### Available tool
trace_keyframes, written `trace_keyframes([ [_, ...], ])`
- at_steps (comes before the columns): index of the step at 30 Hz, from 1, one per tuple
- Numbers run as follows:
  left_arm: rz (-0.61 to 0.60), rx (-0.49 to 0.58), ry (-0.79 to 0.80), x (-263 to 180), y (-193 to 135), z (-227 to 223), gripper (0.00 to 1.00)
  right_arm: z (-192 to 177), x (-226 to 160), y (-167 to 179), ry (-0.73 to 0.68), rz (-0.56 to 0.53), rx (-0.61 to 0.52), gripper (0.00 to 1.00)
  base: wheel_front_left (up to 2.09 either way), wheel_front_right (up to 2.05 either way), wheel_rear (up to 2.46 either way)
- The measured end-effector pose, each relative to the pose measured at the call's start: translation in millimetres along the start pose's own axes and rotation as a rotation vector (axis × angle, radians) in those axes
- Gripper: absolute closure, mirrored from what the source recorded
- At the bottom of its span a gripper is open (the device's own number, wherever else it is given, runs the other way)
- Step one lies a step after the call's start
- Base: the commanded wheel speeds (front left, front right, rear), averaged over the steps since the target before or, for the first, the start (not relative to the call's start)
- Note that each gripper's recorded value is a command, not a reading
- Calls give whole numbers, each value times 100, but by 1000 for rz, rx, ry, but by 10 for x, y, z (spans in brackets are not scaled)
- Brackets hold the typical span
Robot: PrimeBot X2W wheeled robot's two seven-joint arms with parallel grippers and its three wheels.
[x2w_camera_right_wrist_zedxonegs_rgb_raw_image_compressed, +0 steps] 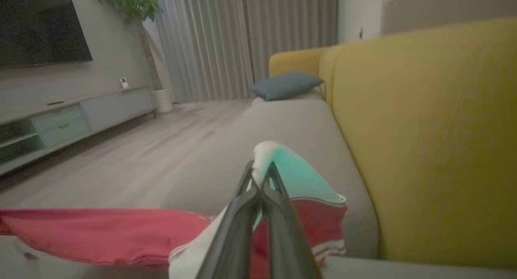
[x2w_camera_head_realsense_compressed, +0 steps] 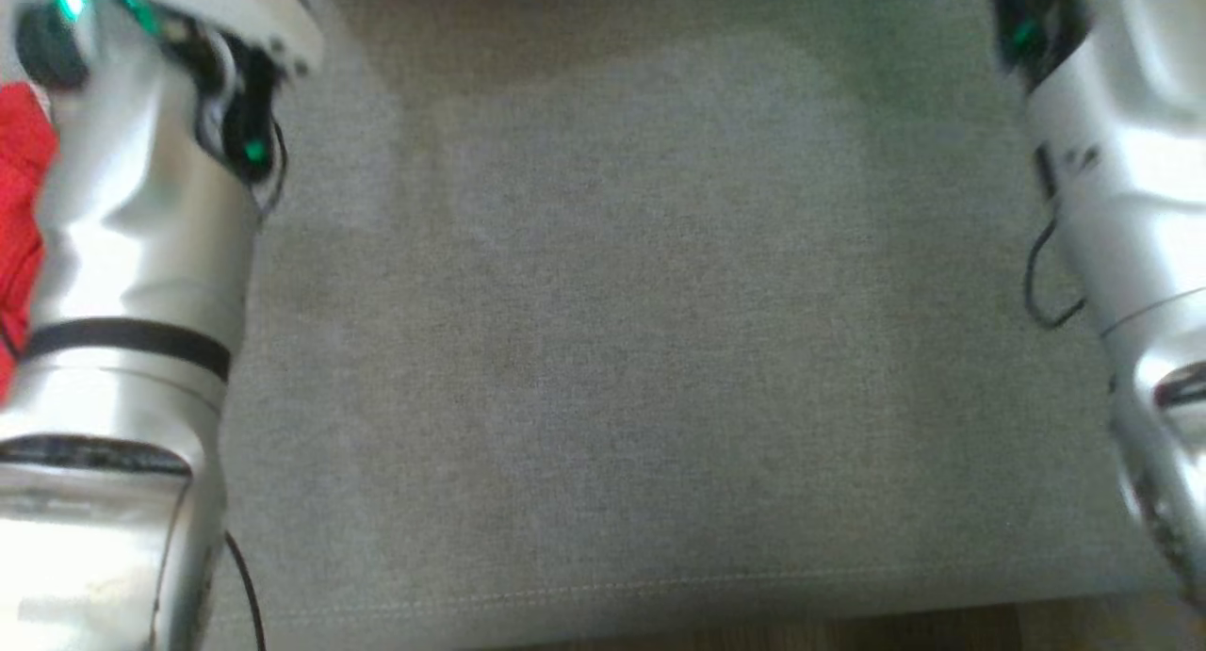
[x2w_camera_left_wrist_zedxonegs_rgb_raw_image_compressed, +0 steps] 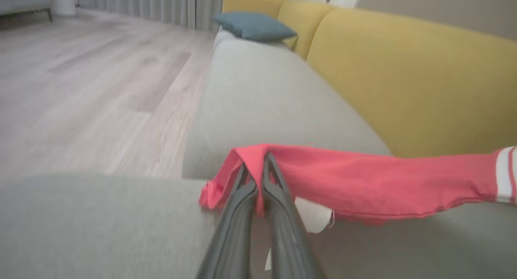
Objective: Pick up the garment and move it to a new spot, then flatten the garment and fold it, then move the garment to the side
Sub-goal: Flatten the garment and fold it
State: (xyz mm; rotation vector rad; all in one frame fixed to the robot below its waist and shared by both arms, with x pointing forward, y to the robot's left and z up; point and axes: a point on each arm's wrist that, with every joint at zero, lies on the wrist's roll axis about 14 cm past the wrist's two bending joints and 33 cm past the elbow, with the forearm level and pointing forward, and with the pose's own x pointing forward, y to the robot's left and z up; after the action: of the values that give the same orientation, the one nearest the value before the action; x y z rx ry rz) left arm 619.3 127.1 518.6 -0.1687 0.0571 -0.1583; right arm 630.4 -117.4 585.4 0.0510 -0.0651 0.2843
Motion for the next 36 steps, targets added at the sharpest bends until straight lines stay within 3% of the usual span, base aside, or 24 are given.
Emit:
trace_keyframes([
  [6,25,-53,184,-105,60,-777,100,-1003,-214,29,216,-28,102,100,0,0,0],
  [12,48,-94,254,-382,116,-1129,100,-1436,-573,19,290,-60,179,100,0,0,0],
  [20,53,-147,180,-741,104,-1023,100,-1400,-1150,-110,234,-90,239,100,0,0,0],
  [29,81,-115,205,-1602,186,-1224,100,-1481,-2290,50,257,-130,284,100,0,0,0],
  [36,94,-98,230,-2090,124,-1204,100,-1380,-2914,305,334,-175,341,100,0,0,0],
])
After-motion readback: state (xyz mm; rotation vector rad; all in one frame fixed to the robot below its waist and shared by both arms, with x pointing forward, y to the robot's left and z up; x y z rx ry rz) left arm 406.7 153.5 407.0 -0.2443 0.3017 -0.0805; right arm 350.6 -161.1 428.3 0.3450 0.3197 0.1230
